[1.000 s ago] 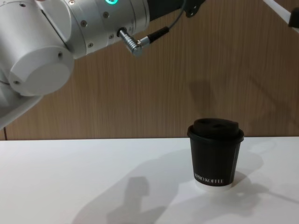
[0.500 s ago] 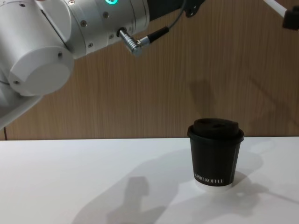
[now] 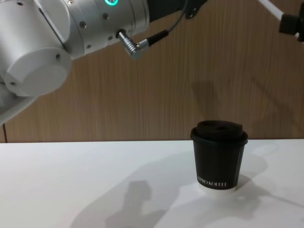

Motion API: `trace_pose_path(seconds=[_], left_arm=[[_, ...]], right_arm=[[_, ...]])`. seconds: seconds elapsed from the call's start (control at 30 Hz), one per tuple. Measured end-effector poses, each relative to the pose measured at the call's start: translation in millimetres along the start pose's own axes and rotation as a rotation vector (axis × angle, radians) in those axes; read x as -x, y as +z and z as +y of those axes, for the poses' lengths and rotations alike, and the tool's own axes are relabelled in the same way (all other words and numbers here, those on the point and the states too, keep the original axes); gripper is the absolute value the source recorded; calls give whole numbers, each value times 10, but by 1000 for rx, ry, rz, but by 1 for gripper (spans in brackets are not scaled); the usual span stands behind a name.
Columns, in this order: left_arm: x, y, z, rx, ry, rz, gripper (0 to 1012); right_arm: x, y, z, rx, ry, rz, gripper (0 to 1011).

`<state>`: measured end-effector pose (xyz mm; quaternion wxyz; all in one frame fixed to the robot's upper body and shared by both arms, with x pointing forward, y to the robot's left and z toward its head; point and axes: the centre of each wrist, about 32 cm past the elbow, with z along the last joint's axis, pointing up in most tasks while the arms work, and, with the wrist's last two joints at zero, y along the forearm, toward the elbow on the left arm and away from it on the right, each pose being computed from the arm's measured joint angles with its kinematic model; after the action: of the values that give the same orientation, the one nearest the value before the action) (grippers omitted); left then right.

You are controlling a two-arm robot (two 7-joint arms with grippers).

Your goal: Pick up the straw with one hand, pass it to the other hand, and insert it into the cup.

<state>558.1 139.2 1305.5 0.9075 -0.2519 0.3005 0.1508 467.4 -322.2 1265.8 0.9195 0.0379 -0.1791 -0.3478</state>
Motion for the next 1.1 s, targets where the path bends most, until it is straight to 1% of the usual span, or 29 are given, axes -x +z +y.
trace_pose_path(seconds=[0.03,0.07,0.1,0.17,0.2,0.23,0.27,0.3,0.33,0.37,0.4,0.47,0.6,0.63,0.7,0.73,0.8,0.83,0.87,0.93,0.97,1.0,1.03,1.07,1.1], left_arm=[[5,9,8,-2,7,-17,11],[7,14,12,-3,11,-26,8],[14,25,20,-6,18,-46,10],[22,36,27,-8,26,-70,10],[30,49,35,-10,34,-96,10],[34,55,38,-11,37,-107,10],[37,61,41,-12,41,-119,11],[47,76,49,-16,48,-146,11],[52,84,52,-18,51,-158,11],[56,92,55,-20,56,-174,10],[61,100,57,-21,58,-184,10],[80,133,65,-30,70,-237,10],[106,170,68,-45,81,-291,10],[117,186,66,-52,87,-317,10],[130,200,61,-61,91,-340,10],[144,218,57,-72,94,-364,10],[156,232,51,-83,100,-388,10],[168,246,44,-95,104,-412,10],[168,246,44,-95,104,-412,11],[189,264,28,-119,112,-457,10],[189,264,28,-119,112,-457,10],[197,272,21,-130,116,-478,10],[201,275,17,-136,117,-489,10],[208,282,10,-148,122,-510,11],[212,283,6,-154,124,-519,10]], right_arm=[[0,0,0,0,0,0,773],[0,0,0,0,0,0,794],[0,0,0,0,0,0,794],[0,0,0,0,0,0,878],[0,0,0,0,0,0,898],[0,0,0,0,0,0,916],[0,0,0,0,0,0,960],[0,0,0,0,0,0,975],[0,0,0,0,0,0,1001],[0,0,0,0,0,0,1001],[0,0,0,0,0,0,1001],[0,0,0,0,0,0,1001],[0,0,0,0,0,0,1001],[0,0,0,0,0,0,1001],[0,0,0,0,0,0,1001],[0,0,0,0,0,0,1001],[0,0,0,0,0,0,1001],[0,0,0,0,0,0,1001],[0,0,0,0,0,0,1001],[0,0,0,0,0,0,1001],[0,0,0,0,0,0,1001],[0,0,0,0,0,0,1001],[0,0,0,0,0,0,1001],[0,0,0,0,0,0,1001],[0,0,0,0,0,0,1001]])
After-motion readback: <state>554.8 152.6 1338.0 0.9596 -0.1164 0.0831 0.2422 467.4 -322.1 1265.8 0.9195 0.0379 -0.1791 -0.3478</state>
